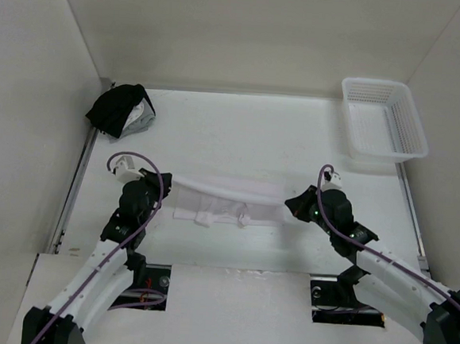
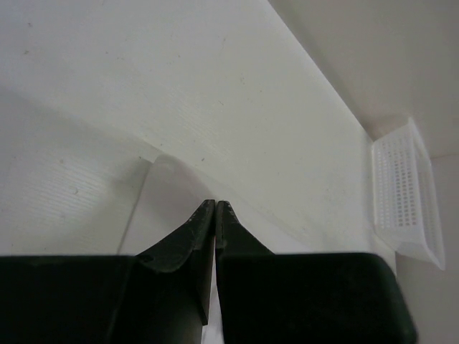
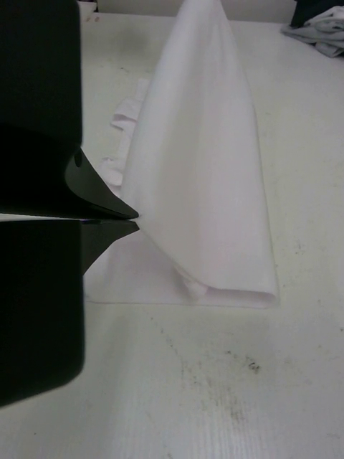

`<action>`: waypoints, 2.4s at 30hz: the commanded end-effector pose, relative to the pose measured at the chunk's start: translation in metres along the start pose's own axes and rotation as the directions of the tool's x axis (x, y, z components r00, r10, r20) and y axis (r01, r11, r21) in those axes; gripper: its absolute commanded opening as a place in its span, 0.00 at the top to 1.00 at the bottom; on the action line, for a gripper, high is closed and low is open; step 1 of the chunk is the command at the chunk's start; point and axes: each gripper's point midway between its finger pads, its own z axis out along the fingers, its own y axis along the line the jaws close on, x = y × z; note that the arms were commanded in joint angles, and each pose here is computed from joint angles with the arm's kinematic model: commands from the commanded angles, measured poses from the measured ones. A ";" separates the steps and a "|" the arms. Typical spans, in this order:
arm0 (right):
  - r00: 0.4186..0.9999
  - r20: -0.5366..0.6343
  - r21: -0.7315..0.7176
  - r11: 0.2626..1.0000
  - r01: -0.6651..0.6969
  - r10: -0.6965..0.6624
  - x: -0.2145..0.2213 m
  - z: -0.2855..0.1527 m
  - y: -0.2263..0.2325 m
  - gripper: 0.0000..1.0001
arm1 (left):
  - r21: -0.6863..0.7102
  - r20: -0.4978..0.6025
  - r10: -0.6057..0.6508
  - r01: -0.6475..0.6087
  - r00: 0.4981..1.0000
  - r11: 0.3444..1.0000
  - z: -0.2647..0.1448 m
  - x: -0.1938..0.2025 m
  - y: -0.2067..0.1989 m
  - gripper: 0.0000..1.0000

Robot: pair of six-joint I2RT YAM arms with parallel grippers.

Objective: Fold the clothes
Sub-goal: Fold the tank top

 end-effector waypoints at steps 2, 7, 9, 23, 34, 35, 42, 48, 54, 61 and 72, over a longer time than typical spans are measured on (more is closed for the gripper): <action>0.998 -0.019 0.057 0.997 -0.059 0.061 0.017 -0.003 -0.012 0.98 | -0.019 -0.045 0.004 -0.005 0.999 1.000 -0.020 0.020 0.021 0.99; 0.993 -0.073 0.111 0.990 -0.083 0.091 0.046 -0.004 -0.021 1.00 | -0.047 -0.070 -0.006 0.002 0.998 0.999 -0.034 0.036 0.045 0.98; 0.990 -0.080 0.143 0.984 -0.104 0.116 0.055 -0.007 -0.029 1.00 | -0.045 -0.080 -0.018 0.015 0.997 0.999 -0.038 0.042 0.049 0.97; 0.995 -0.043 0.122 0.989 -0.089 0.095 0.039 0.003 -0.027 0.50 | -0.041 0.040 -0.022 0.024 0.999 0.999 -0.036 0.010 0.035 0.80; 0.974 -0.128 0.078 0.981 -0.177 0.186 0.042 0.038 -0.033 0.64 | 0.131 -0.077 0.031 -0.021 0.997 0.991 -0.015 0.056 -0.029 0.80; 0.973 -0.132 0.079 0.980 -0.182 0.191 0.042 0.040 -0.033 0.67 | 0.139 -0.077 0.041 -0.030 0.996 0.990 -0.015 0.059 -0.033 0.79; 0.968 -0.091 0.081 0.971 -0.225 0.232 0.031 0.049 -0.036 0.98 | 0.178 -0.105 0.072 -0.052 0.992 0.983 -0.013 0.077 -0.047 0.79; 0.984 0.053 0.155 0.972 -0.175 0.168 -0.006 0.008 -0.044 1.00 | 0.218 -0.152 0.088 -0.053 0.984 0.974 -0.014 0.097 -0.061 0.78; 0.990 0.132 0.163 0.984 -0.068 0.047 -0.056 -0.026 -0.013 0.99 | 0.276 -0.172 0.095 -0.045 0.981 0.960 -0.018 0.106 -0.083 0.78; 0.984 0.049 0.139 0.976 0.165 -0.173 -0.060 -0.008 0.059 0.98 | 0.326 -0.145 0.065 -0.014 0.987 0.945 -0.032 0.089 -0.094 0.76; 0.881 -0.204 0.066 0.892 0.448 -0.427 0.041 0.075 0.156 0.86 | 0.321 -0.023 0.013 -0.005 1.000 0.947 -0.046 0.033 -0.084 0.75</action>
